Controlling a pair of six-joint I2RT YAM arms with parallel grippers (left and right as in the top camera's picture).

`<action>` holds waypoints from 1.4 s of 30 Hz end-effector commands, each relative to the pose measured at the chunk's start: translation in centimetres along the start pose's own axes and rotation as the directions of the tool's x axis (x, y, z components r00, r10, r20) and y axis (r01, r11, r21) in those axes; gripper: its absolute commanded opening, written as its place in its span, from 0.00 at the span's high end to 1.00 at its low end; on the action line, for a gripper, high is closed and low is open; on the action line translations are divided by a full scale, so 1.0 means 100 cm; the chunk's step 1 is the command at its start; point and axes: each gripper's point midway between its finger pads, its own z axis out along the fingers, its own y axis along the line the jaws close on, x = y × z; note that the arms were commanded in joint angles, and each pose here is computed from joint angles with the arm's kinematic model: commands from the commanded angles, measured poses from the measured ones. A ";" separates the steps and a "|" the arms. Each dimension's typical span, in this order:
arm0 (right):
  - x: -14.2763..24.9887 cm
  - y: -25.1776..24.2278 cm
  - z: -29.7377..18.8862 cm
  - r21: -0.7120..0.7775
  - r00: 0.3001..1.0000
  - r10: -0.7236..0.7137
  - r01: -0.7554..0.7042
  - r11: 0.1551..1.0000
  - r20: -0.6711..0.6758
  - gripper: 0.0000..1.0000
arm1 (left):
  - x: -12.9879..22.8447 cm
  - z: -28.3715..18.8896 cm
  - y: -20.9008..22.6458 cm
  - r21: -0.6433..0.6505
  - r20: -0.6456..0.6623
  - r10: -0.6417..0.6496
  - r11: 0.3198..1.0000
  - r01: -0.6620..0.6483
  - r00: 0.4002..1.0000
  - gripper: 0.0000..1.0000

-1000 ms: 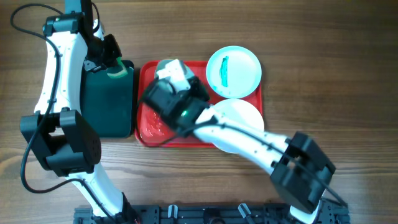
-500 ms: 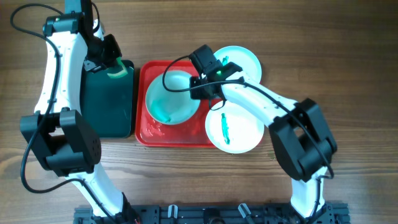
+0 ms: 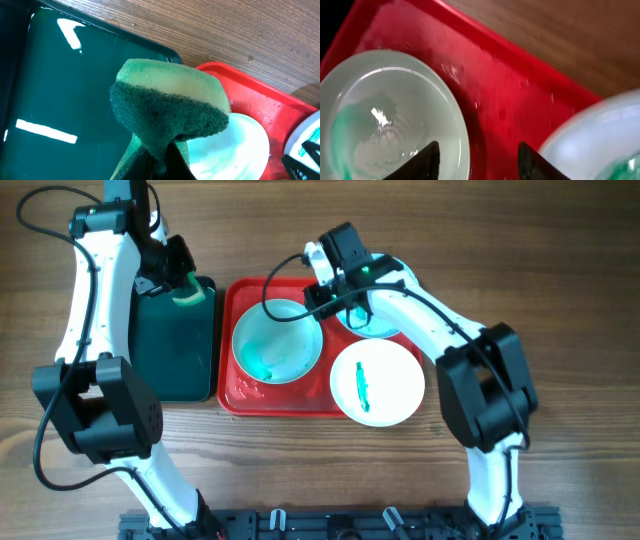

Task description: Clean dirty plates on tray and stack at the side

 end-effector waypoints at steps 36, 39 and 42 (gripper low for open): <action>0.068 -0.022 0.035 0.290 0.715 0.688 -0.637 0.714 -0.124 0.96 | 0.072 0.073 -0.070 -0.015 -0.062 0.012 1.000 -0.013 0.998 0.96; 0.067 -0.023 0.035 0.290 0.714 0.690 -0.639 0.713 -0.121 0.96 | 0.075 0.087 -0.064 -0.071 -0.021 -0.009 0.997 0.008 1.000 0.96; 0.065 -0.023 0.035 0.279 0.731 0.670 -0.622 0.731 -0.126 0.96 | 0.077 0.103 -0.053 -0.142 0.044 -0.025 0.989 0.031 0.999 0.96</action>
